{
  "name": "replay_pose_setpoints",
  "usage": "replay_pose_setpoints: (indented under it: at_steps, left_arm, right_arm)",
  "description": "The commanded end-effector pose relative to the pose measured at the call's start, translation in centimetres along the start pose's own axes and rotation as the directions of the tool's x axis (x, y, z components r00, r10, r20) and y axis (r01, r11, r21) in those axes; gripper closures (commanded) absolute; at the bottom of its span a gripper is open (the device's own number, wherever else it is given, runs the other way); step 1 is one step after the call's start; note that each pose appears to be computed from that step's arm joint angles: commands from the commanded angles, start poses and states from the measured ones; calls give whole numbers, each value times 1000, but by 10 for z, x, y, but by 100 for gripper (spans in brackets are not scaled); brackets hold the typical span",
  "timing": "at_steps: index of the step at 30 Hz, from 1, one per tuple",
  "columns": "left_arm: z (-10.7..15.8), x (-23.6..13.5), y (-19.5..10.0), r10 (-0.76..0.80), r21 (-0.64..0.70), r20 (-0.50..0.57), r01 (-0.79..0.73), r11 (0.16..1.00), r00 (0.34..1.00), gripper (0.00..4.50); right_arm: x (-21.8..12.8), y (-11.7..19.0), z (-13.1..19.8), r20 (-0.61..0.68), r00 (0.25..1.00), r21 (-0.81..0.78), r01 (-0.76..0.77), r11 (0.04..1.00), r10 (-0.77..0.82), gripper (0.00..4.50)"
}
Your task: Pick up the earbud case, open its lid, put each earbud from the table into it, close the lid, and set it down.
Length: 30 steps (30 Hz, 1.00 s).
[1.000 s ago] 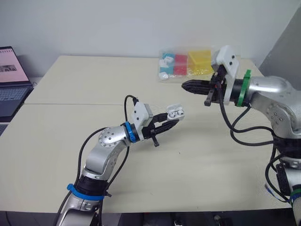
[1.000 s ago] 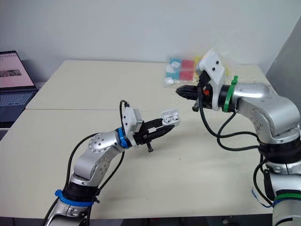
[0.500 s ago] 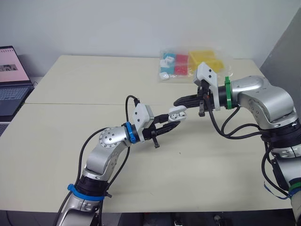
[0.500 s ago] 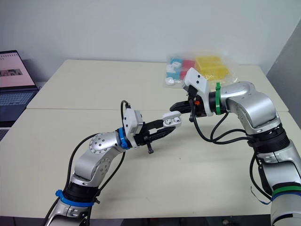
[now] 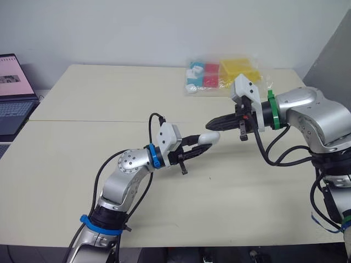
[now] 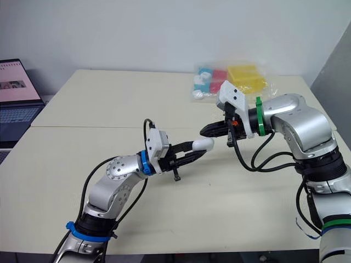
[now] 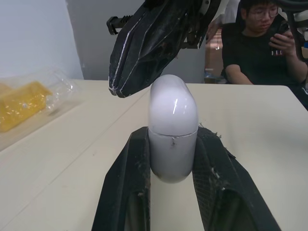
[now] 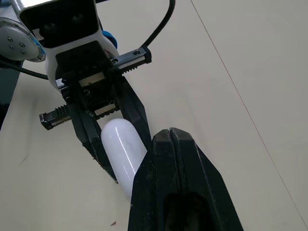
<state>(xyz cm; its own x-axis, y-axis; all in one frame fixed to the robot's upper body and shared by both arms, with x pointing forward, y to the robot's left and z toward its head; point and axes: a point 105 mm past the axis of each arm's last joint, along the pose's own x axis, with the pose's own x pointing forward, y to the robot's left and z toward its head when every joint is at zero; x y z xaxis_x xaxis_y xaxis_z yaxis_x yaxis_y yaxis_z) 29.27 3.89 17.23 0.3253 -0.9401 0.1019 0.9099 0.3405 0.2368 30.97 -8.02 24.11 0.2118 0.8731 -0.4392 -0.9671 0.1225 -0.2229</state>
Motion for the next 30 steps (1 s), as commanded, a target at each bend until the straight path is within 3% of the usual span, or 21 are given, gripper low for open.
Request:
replay_pose_setpoints:
  at_steps: [1,10,14,18,22,25,30]
  left_arm:
    - [17,0,5,25,48,55,-27,998,998,371]
    - [17,1,6,35,19,53,-36,999,998,371]
    - [-5,2,7,29,-190,-48,-38,981,998,371]
    - [-28,7,-1,-45,-385,-159,-20,923,986,371]
    - [-54,7,-12,-166,-644,-271,-50,763,948,371]
    - [-71,3,-9,-166,-701,-340,-131,701,926,371]
    - [-80,0,-4,-148,-721,-373,-186,667,916,371]
  right_arm:
    - [3,15,-1,-3,998,-15,-64,998,64,450]
    - [-2,9,-5,-7,1000,-53,18,998,-18,450]
    - [-25,15,-4,-6,997,-91,75,993,-75,450]
    - [-37,18,-16,12,974,-181,226,957,-227,450]
    - [-35,43,-48,-19,965,-168,255,952,-261,450]
    - [-29,61,-59,-32,968,-162,242,957,-250,450]
    - [-21,73,-62,-27,972,-189,224,956,-233,450]
